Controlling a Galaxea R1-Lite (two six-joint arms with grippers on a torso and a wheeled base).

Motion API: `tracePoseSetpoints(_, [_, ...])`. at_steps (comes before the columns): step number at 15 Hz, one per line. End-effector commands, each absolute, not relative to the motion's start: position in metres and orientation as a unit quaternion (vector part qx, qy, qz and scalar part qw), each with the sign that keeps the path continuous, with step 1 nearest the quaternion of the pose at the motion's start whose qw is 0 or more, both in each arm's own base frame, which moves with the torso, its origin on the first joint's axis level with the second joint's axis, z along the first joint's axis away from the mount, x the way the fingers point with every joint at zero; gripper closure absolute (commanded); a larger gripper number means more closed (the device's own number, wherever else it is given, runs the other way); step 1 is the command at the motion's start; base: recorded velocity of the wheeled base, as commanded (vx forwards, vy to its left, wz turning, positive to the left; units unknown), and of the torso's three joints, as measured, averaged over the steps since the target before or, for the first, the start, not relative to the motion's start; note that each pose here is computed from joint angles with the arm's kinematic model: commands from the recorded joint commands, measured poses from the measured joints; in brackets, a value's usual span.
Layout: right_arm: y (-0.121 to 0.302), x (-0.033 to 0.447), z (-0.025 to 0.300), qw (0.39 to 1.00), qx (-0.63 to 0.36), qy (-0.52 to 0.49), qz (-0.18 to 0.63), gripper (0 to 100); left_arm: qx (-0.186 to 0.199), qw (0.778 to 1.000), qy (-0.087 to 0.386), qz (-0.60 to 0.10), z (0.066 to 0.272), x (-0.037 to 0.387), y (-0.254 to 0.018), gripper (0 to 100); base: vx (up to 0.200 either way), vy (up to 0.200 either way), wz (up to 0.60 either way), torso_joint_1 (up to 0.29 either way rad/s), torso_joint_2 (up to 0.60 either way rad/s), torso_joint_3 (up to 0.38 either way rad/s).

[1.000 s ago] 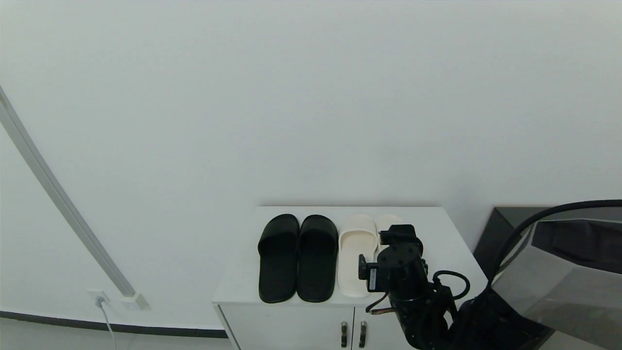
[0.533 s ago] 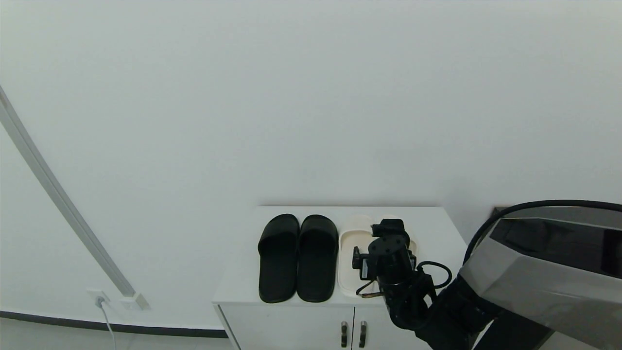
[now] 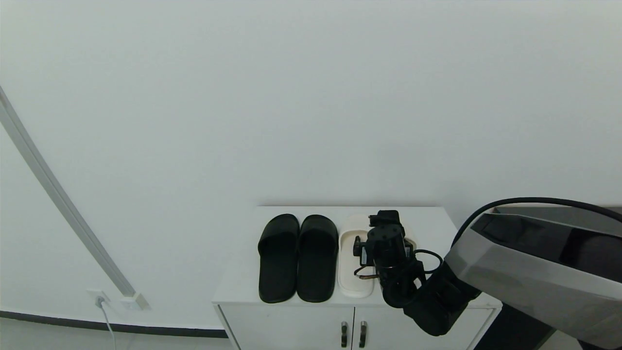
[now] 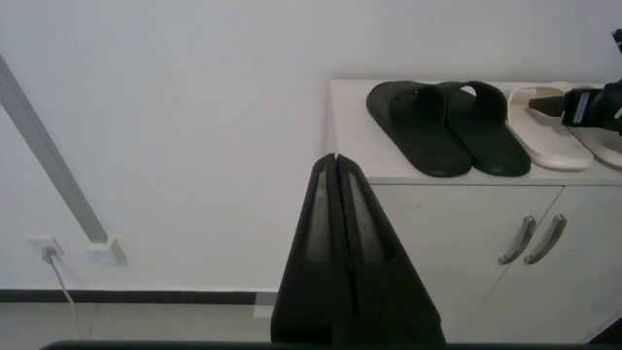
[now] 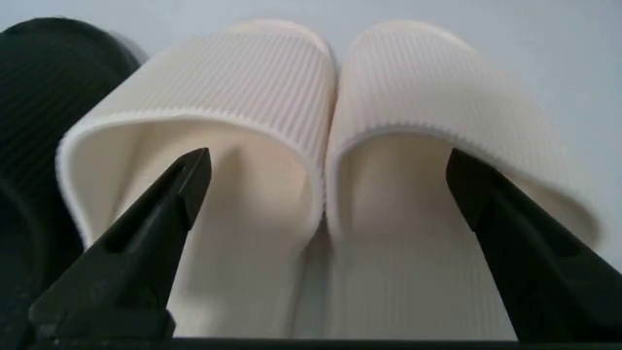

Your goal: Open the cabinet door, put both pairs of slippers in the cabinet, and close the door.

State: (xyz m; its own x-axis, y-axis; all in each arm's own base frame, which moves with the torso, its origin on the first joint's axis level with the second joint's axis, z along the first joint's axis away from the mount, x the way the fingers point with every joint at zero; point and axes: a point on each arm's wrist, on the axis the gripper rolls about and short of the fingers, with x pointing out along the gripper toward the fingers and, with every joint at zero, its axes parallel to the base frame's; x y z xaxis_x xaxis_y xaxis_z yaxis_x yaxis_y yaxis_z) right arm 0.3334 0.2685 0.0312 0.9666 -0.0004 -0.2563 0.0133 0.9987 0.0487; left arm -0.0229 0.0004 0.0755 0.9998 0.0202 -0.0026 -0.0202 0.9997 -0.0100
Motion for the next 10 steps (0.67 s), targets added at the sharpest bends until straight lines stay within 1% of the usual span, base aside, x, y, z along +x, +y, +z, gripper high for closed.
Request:
tracePoseSetpoints(1, [0.2674, 0.3376, 0.0291, 0.991, 0.026, 0.129, -0.004, 100, -0.005, 1.0, 0.002, 0.01, 0.0755, -0.0228, 0.0004, 100, 0.0, 0.0, 0.0, 0.0, 0.0, 0.0])
tracePoseSetpoints(10, [0.2659, 0.3359, 0.033, 0.992, 0.026, 0.127, -0.003, 100, -0.005, 1.0, 0.002, 0.011, 0.0755, -0.0228, 0.0004, 100, 0.0, 0.0, 0.0, 0.0, 0.0, 0.0])
